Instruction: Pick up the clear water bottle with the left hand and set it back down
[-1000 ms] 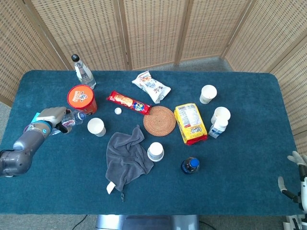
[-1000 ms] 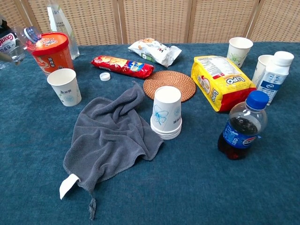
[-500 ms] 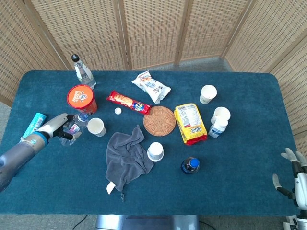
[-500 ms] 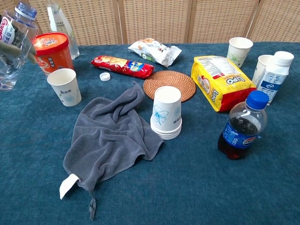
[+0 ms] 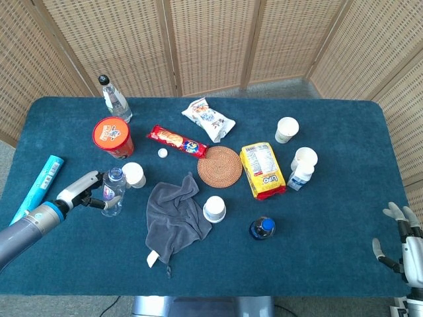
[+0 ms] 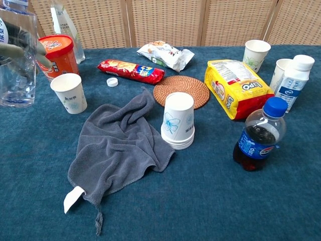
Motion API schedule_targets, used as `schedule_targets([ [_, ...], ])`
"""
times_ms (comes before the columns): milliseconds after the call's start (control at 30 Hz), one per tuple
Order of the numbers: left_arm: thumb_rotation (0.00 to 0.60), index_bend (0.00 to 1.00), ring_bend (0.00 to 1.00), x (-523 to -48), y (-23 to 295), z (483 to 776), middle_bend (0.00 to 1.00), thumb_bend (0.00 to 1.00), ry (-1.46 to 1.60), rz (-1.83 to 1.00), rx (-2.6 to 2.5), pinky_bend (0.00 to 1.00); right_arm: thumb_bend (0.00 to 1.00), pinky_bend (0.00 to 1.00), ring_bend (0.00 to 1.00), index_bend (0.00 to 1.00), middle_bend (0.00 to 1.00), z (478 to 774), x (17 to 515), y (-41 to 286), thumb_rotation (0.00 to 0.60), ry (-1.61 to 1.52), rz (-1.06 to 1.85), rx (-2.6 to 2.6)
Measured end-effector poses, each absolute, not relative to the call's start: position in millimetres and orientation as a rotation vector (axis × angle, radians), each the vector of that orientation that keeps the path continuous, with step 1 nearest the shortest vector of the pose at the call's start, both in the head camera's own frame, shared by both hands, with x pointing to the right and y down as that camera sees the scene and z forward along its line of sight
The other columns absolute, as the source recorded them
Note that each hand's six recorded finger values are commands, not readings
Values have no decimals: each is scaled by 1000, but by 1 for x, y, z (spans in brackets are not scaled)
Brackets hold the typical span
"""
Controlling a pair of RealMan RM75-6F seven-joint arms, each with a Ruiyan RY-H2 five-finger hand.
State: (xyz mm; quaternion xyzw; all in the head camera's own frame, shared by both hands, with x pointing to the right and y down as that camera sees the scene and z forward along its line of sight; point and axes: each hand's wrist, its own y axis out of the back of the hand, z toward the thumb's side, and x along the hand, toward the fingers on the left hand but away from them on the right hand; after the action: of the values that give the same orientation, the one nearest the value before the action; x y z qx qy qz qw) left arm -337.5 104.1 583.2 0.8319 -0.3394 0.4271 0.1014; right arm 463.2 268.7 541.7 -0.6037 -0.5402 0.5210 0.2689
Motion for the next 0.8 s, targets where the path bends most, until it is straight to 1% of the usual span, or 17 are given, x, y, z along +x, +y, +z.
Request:
schedule_targets([
  [200,600,367,336,-340,112,583,332,508,-1007,1076,2488,408,448,232,0,0,241,541,462,269,600,-1454,1401,-1629],
  [367,600,367,334,-353,121,590,332,508,-1006,943,2473,387,447,233,0,0,241,540,461,268,600,-1453,1397,-1627],
  [533,600,367,333,-371,131,603,333,509,-989,881,2474,370,448,233,0,0,241,540,459,267,600,-1447,1394,-1628],
  [800,600,375,332,-379,143,617,338,511,-1005,846,2492,357,449,233,0,0,241,540,456,265,600,-1441,1395,-1629],
])
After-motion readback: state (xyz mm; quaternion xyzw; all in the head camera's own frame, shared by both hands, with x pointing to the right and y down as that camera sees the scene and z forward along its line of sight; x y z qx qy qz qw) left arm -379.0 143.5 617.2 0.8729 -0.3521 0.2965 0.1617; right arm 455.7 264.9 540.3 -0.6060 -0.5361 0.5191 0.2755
